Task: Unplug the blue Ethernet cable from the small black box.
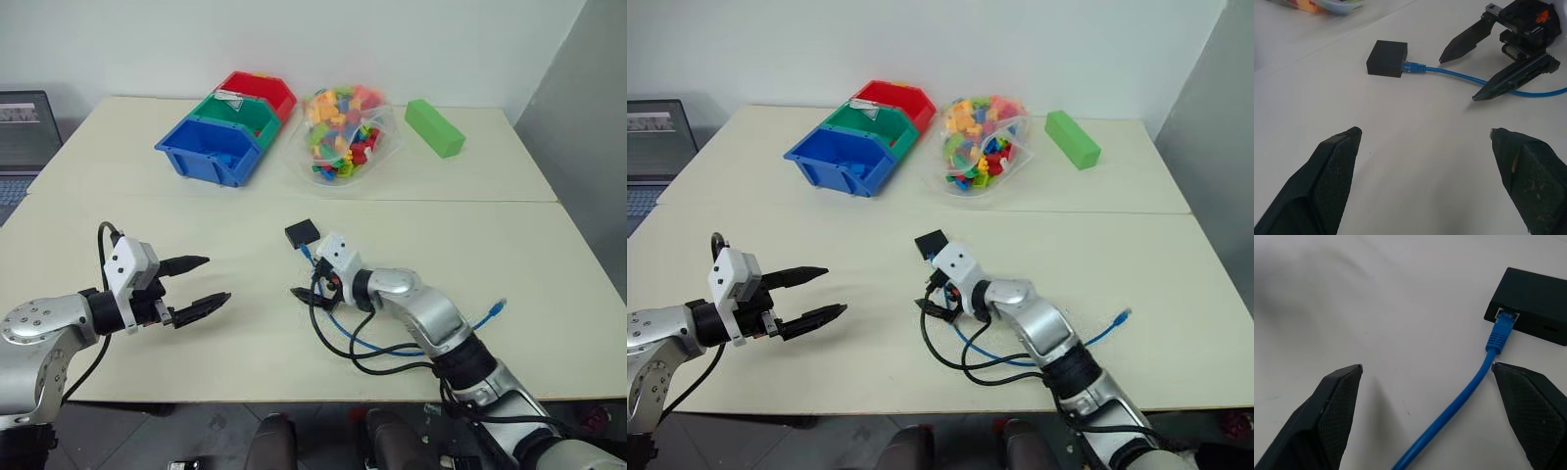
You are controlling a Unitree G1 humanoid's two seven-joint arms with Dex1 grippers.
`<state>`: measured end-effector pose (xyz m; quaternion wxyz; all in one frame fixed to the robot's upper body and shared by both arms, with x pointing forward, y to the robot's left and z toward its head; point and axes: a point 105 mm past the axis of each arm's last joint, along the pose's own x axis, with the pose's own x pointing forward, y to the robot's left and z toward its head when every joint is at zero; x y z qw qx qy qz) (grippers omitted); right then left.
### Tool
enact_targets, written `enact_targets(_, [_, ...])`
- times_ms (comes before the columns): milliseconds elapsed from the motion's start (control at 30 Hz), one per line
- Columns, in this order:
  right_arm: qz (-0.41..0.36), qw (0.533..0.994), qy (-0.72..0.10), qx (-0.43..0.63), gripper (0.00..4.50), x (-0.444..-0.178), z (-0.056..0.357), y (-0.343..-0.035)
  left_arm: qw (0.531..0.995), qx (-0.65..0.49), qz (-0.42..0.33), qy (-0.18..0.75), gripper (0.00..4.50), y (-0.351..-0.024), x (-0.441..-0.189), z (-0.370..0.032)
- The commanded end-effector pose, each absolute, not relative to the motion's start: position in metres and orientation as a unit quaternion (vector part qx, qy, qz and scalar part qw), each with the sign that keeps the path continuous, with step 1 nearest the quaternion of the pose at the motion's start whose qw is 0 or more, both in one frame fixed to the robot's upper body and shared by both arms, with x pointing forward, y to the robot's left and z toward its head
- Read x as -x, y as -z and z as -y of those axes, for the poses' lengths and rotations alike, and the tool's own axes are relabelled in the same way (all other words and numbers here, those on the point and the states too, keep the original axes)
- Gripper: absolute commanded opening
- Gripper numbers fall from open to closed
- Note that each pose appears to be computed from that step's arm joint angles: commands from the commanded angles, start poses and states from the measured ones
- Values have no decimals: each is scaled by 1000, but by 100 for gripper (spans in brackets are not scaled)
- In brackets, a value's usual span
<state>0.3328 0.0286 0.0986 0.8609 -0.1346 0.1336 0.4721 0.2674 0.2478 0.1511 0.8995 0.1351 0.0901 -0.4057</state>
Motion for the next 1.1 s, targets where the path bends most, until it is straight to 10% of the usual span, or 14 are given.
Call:
enact_targets(33, [-130, 869, -455, 144, 448, -340, -32, -102, 898, -149, -74, 407, 450, -160, -268, -247])
enact_targets(233, [-131, 884, -421, 153, 368, -350, -27, -100, 899, -149, -70, 405, 450, -160, -269, -246])
enact_targets(700, [-127, 900, -393, 139, 15, -364, -20, -101, 917, -130, -70, 372, 450, -162, -283, -253])
enact_targets(1100, [127, 772, -496, 375, 2, -319, 7, -158, 912, 49, -97, 395, 450, -171, -295, -237])
